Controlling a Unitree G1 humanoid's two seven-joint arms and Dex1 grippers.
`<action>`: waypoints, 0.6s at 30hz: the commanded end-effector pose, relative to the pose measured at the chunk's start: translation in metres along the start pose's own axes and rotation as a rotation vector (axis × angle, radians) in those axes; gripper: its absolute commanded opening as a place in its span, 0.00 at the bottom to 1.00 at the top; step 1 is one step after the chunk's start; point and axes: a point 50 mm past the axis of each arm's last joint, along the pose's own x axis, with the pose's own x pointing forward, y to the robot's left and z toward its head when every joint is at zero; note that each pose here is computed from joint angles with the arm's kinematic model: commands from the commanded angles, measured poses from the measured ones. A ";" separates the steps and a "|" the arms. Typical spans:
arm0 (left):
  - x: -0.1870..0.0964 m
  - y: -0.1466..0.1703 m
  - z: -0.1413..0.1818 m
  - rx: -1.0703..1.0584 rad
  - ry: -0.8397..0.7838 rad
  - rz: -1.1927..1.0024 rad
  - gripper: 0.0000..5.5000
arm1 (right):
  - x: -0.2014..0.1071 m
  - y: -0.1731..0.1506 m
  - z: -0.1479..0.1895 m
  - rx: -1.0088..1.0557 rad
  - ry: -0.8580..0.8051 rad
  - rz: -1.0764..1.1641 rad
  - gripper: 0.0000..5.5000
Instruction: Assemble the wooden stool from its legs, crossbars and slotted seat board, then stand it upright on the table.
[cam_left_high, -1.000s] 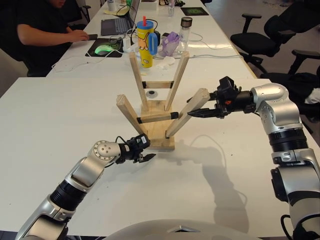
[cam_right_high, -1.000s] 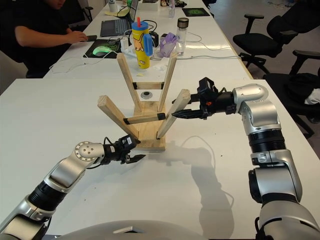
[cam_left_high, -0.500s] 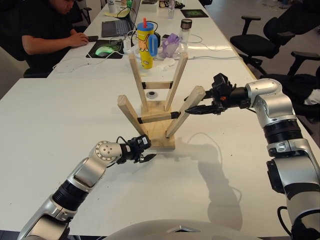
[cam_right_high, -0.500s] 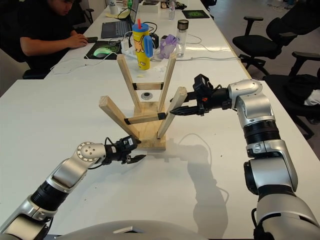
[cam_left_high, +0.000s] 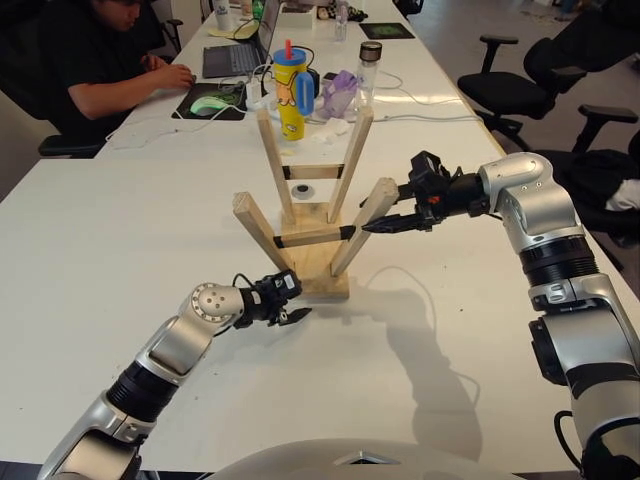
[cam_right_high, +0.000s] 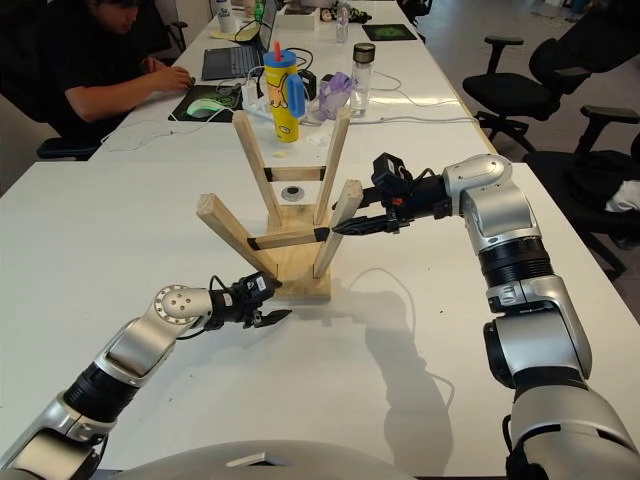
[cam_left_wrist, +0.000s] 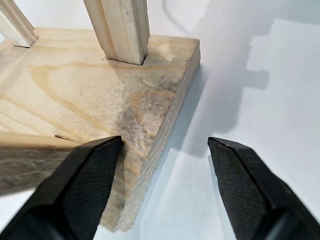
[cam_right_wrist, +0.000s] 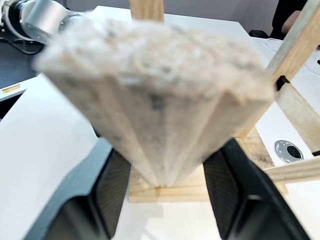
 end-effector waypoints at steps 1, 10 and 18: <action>-0.001 -0.015 0.018 0.004 -0.169 -0.004 0.58 | 0.020 0.012 -0.025 0.094 0.097 -0.003 0.37; -0.069 -0.017 0.103 0.400 -0.671 0.439 0.58 | 0.023 0.024 -0.022 0.096 0.150 -0.053 0.37; -0.068 0.015 0.136 0.812 -0.529 0.824 0.58 | 0.026 0.024 -0.026 0.115 0.172 -0.067 0.37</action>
